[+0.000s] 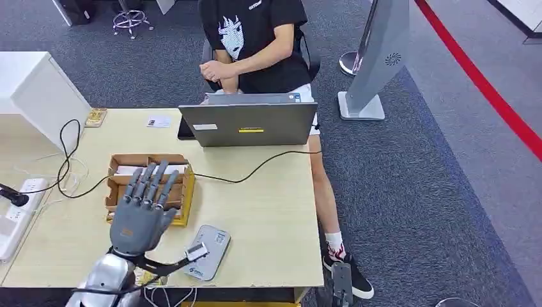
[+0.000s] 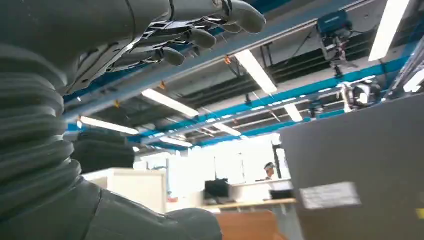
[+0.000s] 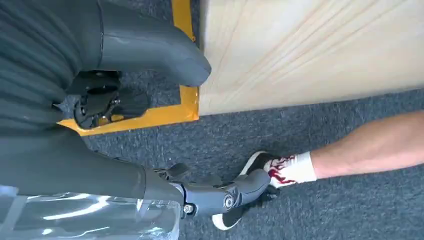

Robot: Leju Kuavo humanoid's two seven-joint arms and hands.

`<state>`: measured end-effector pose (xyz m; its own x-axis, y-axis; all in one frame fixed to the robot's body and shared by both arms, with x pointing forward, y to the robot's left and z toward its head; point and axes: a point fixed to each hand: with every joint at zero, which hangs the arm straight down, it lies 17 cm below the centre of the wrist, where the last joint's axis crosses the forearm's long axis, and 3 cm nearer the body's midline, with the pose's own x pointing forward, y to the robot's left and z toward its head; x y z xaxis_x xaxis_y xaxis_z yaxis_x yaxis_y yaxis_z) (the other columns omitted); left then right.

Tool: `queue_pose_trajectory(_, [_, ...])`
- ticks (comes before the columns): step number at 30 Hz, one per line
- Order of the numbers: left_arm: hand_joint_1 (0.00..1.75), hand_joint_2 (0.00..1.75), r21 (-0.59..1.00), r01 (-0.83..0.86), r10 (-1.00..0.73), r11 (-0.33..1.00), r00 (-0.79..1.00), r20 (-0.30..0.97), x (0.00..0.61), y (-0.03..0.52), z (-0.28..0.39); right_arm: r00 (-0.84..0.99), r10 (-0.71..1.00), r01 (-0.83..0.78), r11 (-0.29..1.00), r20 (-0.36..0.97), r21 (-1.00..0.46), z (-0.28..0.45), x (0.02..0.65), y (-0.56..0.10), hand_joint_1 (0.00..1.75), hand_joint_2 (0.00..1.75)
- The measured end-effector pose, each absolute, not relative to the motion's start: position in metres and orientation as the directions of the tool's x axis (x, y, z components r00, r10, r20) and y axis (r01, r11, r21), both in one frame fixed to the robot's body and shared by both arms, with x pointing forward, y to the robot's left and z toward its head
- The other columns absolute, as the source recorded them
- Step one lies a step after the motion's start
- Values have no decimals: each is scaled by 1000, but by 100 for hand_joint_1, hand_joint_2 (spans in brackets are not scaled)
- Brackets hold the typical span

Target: Pass the card to the sensor for recognition and then transmit it.

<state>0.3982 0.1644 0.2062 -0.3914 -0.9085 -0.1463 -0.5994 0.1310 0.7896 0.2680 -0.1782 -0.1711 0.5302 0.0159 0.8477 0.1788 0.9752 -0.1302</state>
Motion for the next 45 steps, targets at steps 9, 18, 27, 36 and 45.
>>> queue_pose_trajectory(9, [0,175,792,-572,-905,212,-421,-61,349,153,205,536,5,203,970,844,-135,-174,264,-186,0,175])
queue_pose_trajectory(18, [0,175,786,-575,-905,226,-423,-50,342,152,209,539,-3,216,967,842,-135,-175,263,-190,0,175])
queue_pose_trajectory(27, [0,175,789,-580,-920,204,-389,-48,352,172,207,543,13,191,972,839,-139,-175,263,-186,0,175])
queue_pose_trajectory(36, [0,175,826,-564,-951,13,-262,-164,412,272,181,552,34,144,980,833,-136,-176,266,-179,0,175])
queue_pose_trajectory(45, [0,175,847,-530,-965,-33,-205,-165,423,300,166,556,29,140,982,831,-128,-177,267,-177,0,175])
